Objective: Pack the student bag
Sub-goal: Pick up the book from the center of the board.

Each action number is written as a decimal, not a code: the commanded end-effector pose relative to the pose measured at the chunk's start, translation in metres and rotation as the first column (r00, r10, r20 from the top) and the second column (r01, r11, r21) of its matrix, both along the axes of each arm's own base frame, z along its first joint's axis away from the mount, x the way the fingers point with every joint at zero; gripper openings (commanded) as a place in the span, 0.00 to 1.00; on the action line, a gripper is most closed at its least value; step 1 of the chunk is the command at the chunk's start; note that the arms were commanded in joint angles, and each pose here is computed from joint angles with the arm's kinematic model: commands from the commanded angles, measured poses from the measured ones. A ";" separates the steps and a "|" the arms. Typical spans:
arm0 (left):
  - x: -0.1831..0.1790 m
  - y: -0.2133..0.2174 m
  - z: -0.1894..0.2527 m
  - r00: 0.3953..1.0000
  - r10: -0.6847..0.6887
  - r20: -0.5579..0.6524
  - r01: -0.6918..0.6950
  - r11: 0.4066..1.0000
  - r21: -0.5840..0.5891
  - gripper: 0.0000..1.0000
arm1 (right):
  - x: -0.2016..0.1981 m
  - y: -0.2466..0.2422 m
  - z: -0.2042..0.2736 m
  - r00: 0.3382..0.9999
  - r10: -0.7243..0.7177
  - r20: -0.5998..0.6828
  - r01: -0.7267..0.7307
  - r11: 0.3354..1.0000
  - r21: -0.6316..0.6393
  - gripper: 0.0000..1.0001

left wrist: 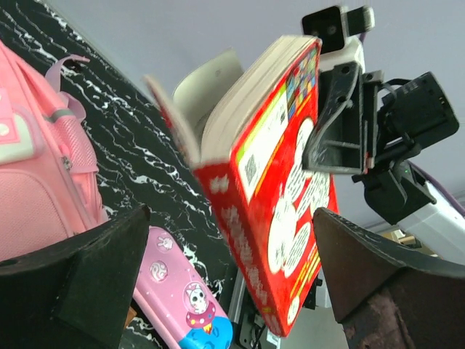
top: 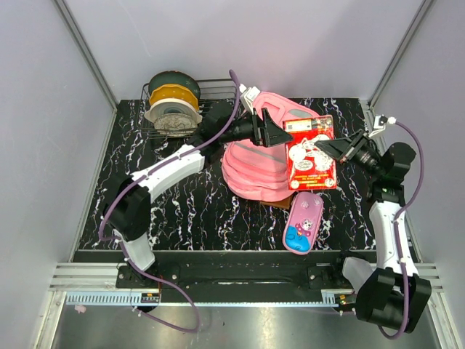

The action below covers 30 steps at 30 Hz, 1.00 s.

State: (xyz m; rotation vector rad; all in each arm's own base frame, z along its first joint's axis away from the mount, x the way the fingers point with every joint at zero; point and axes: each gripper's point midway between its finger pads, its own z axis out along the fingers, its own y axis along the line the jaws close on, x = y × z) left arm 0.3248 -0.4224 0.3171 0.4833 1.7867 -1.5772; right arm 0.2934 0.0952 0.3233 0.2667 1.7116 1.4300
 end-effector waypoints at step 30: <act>-0.024 -0.011 0.049 0.967 -0.211 0.144 0.231 0.963 -0.141 0.00 | 0.011 0.056 -0.009 0.977 0.210 0.042 -0.207 0.976 -0.062 0.30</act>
